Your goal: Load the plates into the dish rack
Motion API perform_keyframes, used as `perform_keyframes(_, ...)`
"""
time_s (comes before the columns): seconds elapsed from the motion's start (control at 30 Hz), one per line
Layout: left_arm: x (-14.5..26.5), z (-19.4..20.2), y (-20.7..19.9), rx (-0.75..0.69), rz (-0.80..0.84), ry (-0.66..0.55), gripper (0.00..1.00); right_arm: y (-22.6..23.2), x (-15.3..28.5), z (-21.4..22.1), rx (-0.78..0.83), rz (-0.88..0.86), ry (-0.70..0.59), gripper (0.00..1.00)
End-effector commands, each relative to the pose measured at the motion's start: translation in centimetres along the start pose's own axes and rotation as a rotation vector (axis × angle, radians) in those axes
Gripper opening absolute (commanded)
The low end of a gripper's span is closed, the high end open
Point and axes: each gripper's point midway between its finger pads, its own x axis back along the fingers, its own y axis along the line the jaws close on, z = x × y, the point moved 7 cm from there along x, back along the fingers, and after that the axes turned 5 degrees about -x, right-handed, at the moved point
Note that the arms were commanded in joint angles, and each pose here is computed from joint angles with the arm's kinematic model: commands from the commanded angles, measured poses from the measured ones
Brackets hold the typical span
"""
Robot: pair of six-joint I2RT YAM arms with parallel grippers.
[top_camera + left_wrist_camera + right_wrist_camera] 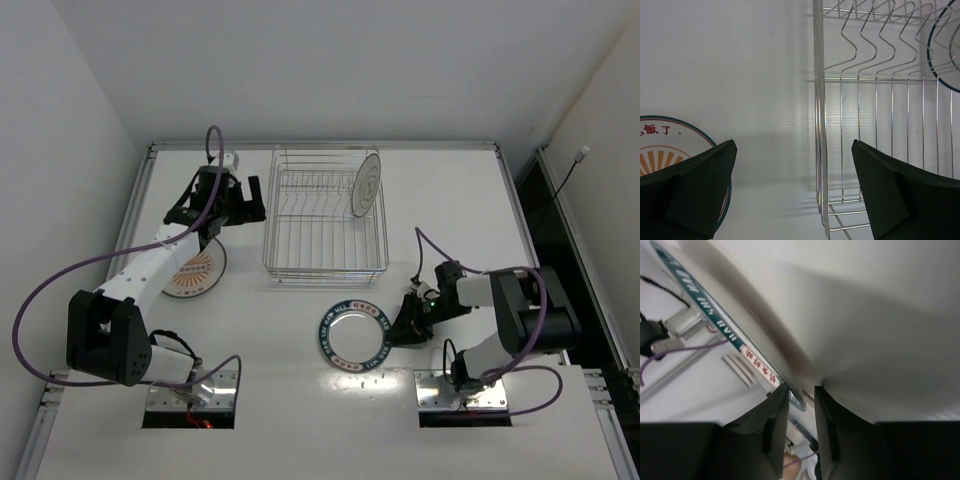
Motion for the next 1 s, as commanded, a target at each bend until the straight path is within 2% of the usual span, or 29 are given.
perform_keyframes(0.0, 1.0, -1.5, 0.0, 0.0, 0.007, -0.068, 1.0, 0.4, -0.4, -2.4, 0.151, -0.02, -0.029, 0.21)
perform_keyframes(0.03, 1.0, -1.5, 0.0, 0.0, -0.002, -0.07, 1.0, -0.2, -0.7, -2.1, 0.131, -0.023, 0.009, 0.11)
perform_keyframes(0.13, 0.7, -1.4, 0.1, 0.0, -0.004, -0.061, 1.0, -0.3, -0.8, -2.3, 0.144, -0.059, 0.025, 0.0)
perform_keyframes(0.27, 0.7, -1.4, 0.1, 0.0, -0.004, -0.061, 1.0, -0.1, 0.1, -2.3, 0.155, -0.033, -0.027, 0.0)
perform_keyframes(0.4, 0.7, -1.2, 0.3, -0.001, -0.024, -0.056, 1.0, 0.4, 1.7, -1.8, 0.216, 0.102, -0.102, 0.0)
perform_keyframes(0.57, 0.7, -1.3, 0.5, 0.0, -0.043, -0.06, 1.0, 2.4, 3.8, 0.3, 0.301, 0.14, -0.195, 0.0)
perform_keyframes(0.63, 0.7, -1.2, 0.6, -0.001, -0.054, -0.053, 1.0, 2.7, 4.5, 1.3, 0.286, 0.164, -0.207, 0.0)
perform_keyframes(0.77, 1.0, -1.4, 0.7, 0.0, -0.061, -0.064, 1.0, 5.0, 7.1, 2.5, 0.359, 0.189, -0.327, 0.0)
perform_keyframes(0.97, 1.0, -1.4, 0.8, 0.01, -0.071, -0.067, 1.0, 11.7, 14.5, 2.8, 0.49, 0.209, -0.709, 0.0)
